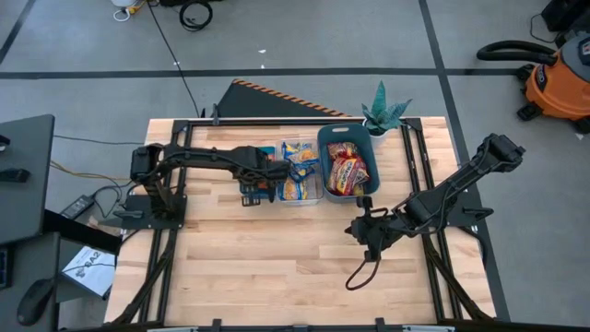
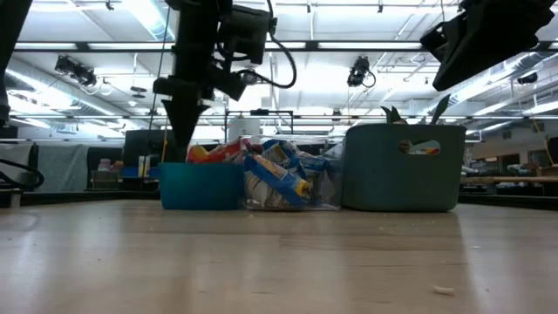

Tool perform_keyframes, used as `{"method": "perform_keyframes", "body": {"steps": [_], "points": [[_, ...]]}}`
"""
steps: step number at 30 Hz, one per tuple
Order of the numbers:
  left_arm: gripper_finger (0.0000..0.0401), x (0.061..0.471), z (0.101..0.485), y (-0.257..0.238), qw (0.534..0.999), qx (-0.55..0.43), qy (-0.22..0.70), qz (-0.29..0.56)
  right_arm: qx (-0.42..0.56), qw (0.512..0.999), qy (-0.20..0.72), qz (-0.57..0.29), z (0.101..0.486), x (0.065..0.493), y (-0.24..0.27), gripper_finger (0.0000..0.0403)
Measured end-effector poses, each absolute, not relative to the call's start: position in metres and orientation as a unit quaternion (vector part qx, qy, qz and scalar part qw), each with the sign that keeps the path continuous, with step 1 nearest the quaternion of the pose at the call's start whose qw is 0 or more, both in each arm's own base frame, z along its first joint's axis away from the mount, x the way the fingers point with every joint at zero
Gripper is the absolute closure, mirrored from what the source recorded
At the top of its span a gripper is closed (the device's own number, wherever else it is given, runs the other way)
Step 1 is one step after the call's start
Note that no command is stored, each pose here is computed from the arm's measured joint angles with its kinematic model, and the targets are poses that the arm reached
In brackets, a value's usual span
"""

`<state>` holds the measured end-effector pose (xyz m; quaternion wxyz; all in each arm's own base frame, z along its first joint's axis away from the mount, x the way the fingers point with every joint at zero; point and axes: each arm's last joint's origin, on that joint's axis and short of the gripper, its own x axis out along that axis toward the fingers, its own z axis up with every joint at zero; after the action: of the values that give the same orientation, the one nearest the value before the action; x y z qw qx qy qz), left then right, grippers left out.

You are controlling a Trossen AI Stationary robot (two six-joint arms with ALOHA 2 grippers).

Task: Sort Maruchan noodles
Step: Return to Home Position

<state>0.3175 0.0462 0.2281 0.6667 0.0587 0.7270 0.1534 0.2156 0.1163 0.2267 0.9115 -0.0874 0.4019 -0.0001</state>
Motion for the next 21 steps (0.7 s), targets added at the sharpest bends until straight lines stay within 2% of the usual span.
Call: {"method": "perform_keyframes", "body": {"steps": [3, 7, 11, 15, 19, 21], "points": [[0.0267, 0.318, 0.229, 0.05, 0.663, 0.084, 0.715, 0.206, -0.102, 0.91, 0.402, 0.005, 0.227, 0.216, 0.116, 0.0391], [0.0267, 0.331, 0.224, 0.059, 0.708, 0.103, 0.649, 0.259, -0.12, 0.909, 0.399, 0.001, 0.227, 0.217, 0.114, 0.0391], [0.0267, 0.334, 0.202, 0.065, 0.744, 0.078, 0.625, 0.223, -0.117, 0.909, 0.399, -0.003, 0.227, 0.217, 0.112, 0.0391], [0.0267, 0.328, 0.189, 0.068, 0.741, 0.076, 0.635, 0.207, -0.114, 0.91, 0.399, -0.002, 0.227, 0.216, 0.114, 0.0391], [0.0267, 0.321, 0.2, 0.063, 0.714, 0.089, 0.669, 0.186, -0.099, 0.912, 0.399, -0.009, 0.227, 0.216, 0.114, 0.0391], [0.0267, 0.321, 0.216, 0.059, 0.723, 0.095, 0.659, 0.184, -0.09, 0.912, 0.399, -0.014, 0.227, 0.216, 0.114, 0.0391]]}}
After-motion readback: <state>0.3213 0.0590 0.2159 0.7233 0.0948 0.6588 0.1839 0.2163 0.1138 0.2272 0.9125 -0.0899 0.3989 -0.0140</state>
